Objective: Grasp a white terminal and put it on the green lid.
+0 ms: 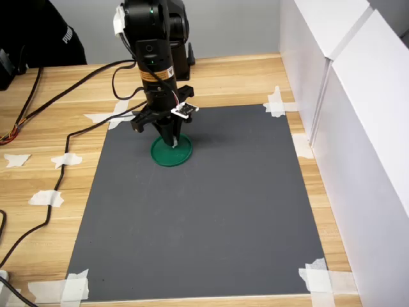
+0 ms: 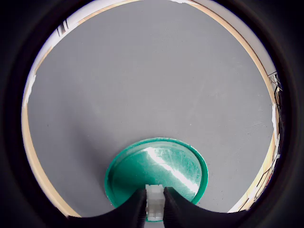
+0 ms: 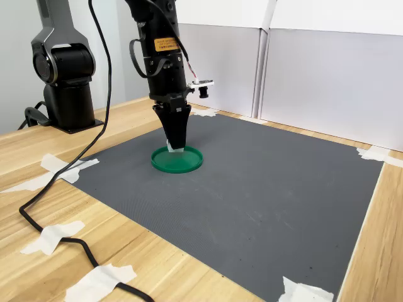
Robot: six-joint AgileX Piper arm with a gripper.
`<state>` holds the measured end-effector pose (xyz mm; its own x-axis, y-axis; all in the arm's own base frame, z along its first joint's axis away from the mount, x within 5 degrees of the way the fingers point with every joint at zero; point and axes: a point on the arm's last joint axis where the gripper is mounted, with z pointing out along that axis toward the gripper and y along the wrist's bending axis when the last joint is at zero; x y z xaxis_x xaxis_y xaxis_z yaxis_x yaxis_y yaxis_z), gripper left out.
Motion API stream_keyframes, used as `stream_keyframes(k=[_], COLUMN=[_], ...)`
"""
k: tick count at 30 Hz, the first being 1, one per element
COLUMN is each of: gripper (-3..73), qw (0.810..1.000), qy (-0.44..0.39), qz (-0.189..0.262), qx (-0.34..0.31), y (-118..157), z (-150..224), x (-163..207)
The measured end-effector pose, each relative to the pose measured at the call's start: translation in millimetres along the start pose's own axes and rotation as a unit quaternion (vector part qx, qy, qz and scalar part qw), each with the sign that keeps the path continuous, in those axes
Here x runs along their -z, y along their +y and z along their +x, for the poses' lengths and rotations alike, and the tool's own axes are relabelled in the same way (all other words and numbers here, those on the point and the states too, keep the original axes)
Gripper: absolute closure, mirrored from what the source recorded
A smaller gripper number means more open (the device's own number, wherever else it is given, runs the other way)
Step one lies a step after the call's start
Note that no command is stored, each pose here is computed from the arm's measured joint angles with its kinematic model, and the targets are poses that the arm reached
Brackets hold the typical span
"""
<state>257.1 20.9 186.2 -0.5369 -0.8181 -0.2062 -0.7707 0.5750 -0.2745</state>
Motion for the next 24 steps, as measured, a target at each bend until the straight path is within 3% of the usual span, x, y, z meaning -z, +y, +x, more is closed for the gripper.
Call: stream_keyframes(k=[7, 11, 20, 24], gripper=[29.3, 21.6, 20.1, 25.7], qw=[1.000, 1.000, 0.989, 0.976], qy=[0.006, 0.002, -0.110, -0.168], qz=[0.001, 0.005, 0.069, 0.091], qx=[-0.005, -0.005, -0.066, -0.103], y=[-0.6, -0.9, 0.1, 5.8], z=[0.6, 0.4, -6.1, -5.3], x=[-2.8, 0.3, 56.9, 87.6])
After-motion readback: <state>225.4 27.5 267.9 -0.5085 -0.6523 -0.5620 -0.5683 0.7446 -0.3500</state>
